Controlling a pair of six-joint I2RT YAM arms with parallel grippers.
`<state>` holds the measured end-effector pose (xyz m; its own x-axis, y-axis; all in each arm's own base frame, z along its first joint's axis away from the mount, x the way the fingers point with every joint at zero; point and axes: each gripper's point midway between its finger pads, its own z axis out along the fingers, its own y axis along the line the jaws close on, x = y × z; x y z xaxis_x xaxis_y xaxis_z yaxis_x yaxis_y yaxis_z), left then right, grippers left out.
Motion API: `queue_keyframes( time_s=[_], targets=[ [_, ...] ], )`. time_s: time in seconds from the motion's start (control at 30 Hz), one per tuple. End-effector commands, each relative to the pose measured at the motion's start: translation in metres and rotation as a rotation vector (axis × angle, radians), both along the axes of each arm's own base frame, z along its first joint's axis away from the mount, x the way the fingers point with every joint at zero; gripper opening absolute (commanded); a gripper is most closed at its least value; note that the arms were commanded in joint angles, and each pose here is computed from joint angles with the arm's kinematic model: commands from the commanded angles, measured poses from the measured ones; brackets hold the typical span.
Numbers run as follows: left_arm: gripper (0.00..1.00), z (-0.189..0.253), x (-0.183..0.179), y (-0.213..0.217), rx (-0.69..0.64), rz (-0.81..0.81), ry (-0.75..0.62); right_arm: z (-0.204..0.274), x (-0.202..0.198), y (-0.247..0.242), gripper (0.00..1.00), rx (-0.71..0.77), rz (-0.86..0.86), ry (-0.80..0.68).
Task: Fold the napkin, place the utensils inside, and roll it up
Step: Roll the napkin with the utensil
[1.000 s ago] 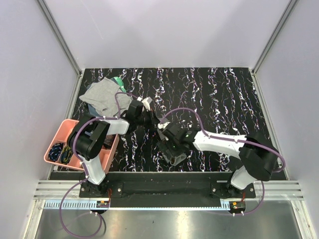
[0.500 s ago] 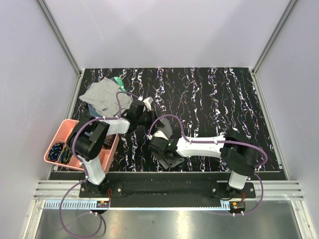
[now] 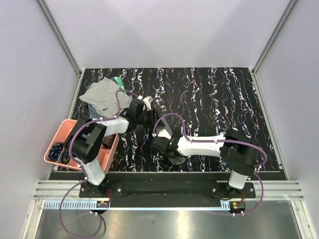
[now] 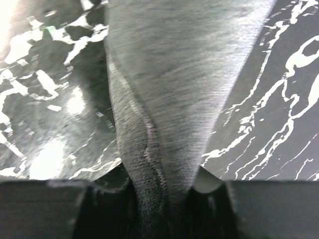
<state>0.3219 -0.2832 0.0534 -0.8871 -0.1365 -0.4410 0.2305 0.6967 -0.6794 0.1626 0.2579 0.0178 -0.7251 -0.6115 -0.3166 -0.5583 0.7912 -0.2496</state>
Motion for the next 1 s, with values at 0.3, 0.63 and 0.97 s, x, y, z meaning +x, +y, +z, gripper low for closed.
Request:
queue_keyframes(
  time_s=[0.3,0.63,0.97],
  targets=[
    [0.78,0.047,-0.009,0.009,-0.086,0.029,-0.123,0.003,0.034,-0.014,0.21,0.125,-0.029,0.036],
    [0.8,0.048,-0.023,0.023,-0.11,0.029,-0.138,0.019,0.053,0.009,0.2,0.445,0.055,0.221],
    [0.82,0.056,-0.027,0.047,-0.08,0.065,-0.178,-0.003,0.087,0.007,0.12,0.412,-0.044,0.241]
  ],
)
